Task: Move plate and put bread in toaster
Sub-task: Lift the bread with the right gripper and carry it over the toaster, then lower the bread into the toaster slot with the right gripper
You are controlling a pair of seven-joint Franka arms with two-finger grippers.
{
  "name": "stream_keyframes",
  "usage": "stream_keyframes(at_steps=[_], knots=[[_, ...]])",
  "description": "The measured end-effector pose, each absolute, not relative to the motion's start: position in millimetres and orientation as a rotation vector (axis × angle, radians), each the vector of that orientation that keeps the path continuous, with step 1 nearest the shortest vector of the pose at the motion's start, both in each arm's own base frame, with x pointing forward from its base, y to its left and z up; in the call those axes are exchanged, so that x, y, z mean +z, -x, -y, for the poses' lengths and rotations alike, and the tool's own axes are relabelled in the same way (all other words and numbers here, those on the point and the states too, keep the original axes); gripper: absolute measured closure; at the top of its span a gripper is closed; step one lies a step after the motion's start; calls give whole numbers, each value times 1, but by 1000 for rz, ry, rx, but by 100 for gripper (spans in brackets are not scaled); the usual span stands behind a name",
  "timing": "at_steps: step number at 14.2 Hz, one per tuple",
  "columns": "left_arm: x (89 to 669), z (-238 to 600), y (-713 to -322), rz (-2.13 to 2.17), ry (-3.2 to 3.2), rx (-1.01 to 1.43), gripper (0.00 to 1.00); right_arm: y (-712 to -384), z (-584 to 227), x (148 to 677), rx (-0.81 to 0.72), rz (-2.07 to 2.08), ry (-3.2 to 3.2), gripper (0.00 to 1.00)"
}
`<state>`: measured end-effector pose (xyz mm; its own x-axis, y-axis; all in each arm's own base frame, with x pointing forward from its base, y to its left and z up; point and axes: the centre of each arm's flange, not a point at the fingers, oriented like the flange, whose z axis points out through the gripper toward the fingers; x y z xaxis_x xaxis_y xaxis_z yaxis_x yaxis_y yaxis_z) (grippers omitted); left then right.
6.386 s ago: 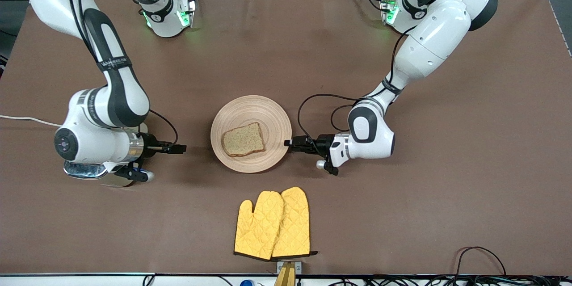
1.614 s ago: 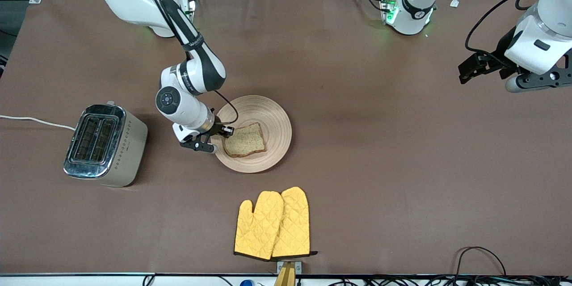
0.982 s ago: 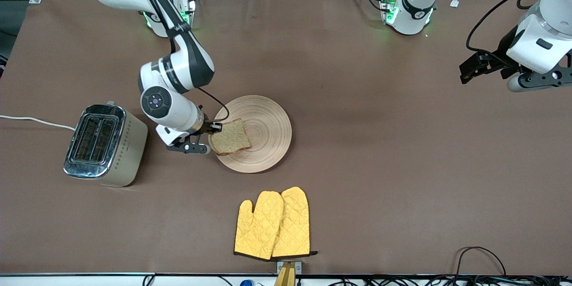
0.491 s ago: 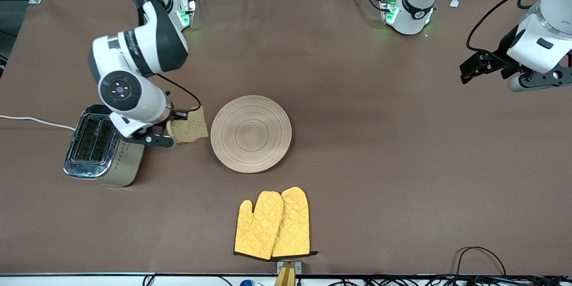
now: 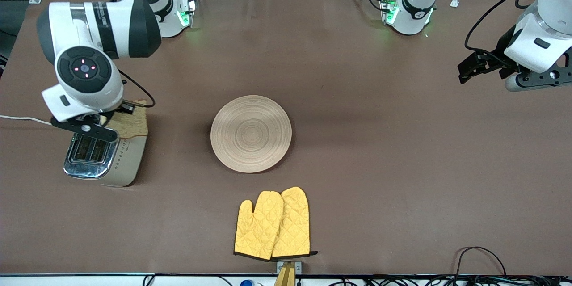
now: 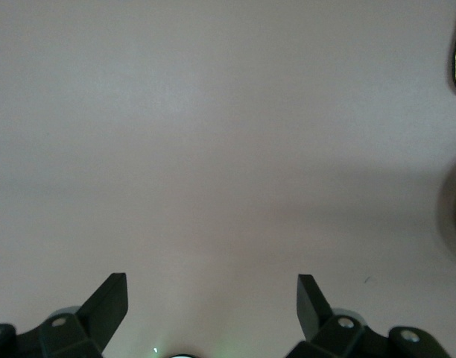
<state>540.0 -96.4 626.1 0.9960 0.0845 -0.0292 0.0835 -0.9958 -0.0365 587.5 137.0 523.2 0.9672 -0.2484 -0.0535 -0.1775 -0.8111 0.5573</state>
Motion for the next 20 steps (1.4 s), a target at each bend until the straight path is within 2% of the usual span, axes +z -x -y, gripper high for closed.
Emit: stream_keyframes(at_steps=[3, 8, 20], knots=[[624, 97, -541, 128, 3103, 54, 0, -582, -150, 530, -67, 276, -2383, 98], [623, 101, -541, 117, 3103, 55, 0, -587, -141, 498, 100, 262, -2228, 98], [623, 104, -540, 107, 3104, 57, 0, -574, -84, 436, 203, 489, -2226, 98]])
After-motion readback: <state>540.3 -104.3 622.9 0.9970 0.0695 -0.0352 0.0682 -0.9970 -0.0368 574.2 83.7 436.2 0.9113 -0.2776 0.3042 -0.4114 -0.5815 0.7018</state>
